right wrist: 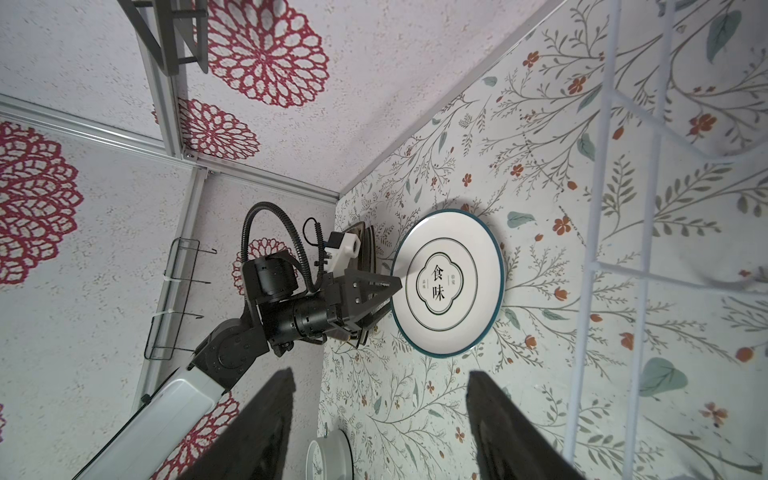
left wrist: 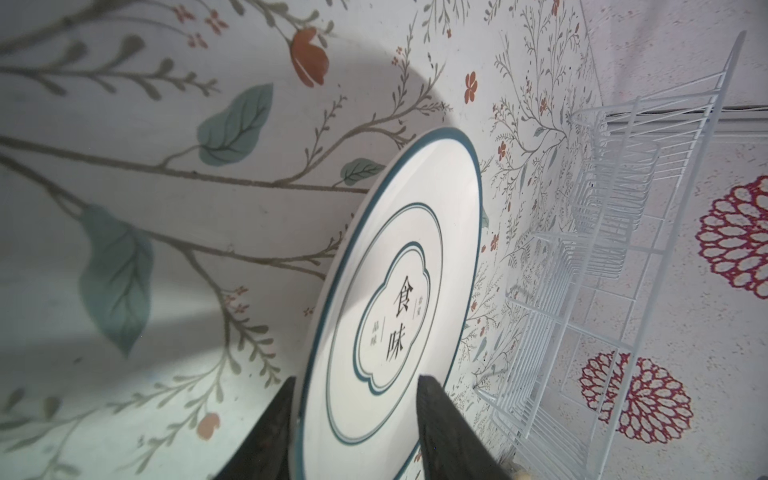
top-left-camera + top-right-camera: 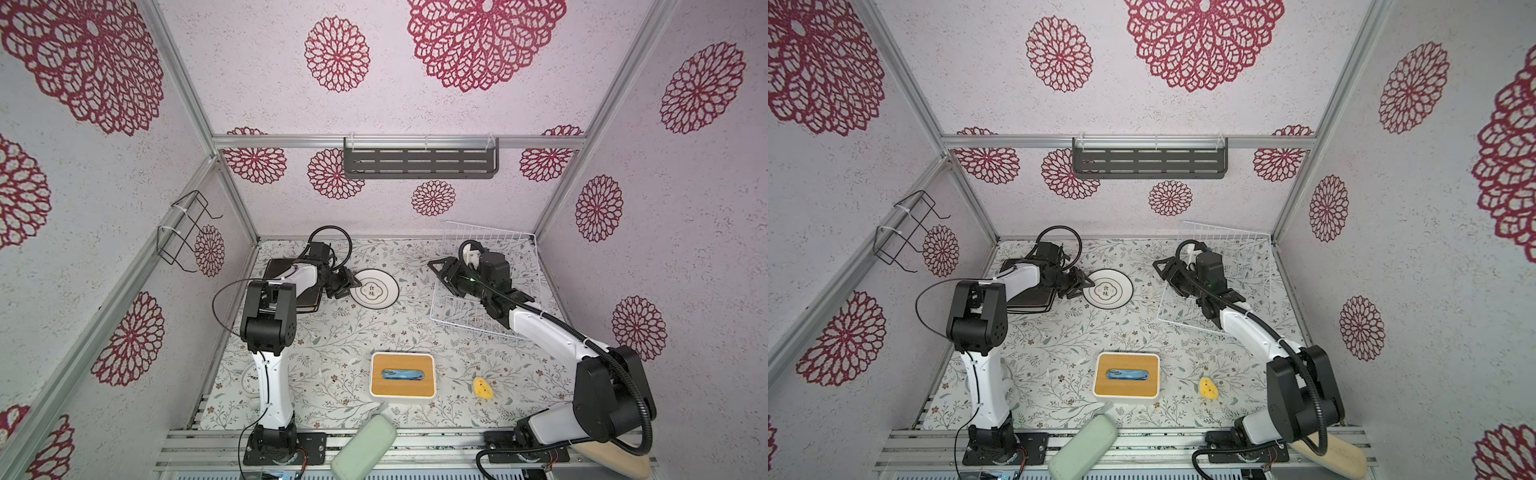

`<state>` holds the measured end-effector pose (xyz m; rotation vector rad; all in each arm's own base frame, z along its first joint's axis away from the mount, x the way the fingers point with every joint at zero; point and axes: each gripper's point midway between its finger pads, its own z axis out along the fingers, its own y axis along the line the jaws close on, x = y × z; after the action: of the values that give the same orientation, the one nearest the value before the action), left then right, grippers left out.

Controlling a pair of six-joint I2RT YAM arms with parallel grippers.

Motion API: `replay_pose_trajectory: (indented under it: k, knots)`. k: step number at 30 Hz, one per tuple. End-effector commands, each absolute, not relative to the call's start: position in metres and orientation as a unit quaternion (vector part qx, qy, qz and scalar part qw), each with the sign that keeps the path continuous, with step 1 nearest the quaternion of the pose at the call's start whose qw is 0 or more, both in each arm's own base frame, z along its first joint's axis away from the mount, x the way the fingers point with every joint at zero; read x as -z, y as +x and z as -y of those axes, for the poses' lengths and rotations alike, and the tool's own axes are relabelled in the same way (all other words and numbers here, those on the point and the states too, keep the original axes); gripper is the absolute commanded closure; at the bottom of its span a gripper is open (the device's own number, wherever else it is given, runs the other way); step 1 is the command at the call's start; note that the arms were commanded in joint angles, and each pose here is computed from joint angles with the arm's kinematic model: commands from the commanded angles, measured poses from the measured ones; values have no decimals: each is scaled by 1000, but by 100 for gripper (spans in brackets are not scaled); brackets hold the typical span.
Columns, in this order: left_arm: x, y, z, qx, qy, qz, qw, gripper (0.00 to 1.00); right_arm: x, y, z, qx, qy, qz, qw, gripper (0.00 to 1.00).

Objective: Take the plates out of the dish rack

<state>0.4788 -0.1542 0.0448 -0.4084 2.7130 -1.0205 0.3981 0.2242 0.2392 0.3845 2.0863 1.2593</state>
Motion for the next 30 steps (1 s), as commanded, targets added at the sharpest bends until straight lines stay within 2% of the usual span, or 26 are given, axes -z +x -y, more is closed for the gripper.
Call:
replay_pose_trajectory:
  k: [1, 15, 19, 24, 30]
  knots:
    - [-41, 486, 150, 338, -136, -924, 116, 49, -268, 396, -218, -492, 129, -778, 369, 31]
    - [-38, 480, 142, 307, -134, -935, 112, 24, -268, 391, -214, -494, 131, -775, 371, 31]
    - [-43, 481, 134, 280, -135, -942, 125, 21, -270, 390, -211, -493, 132, -773, 375, 30]
    - [-66, 482, 128, 265, -127, -945, 143, 18, -271, 390, -205, -489, 137, -772, 382, 26]
    - [-112, 481, 129, 274, -110, -939, 179, 2, -269, 390, -191, -473, 145, -773, 397, 20]
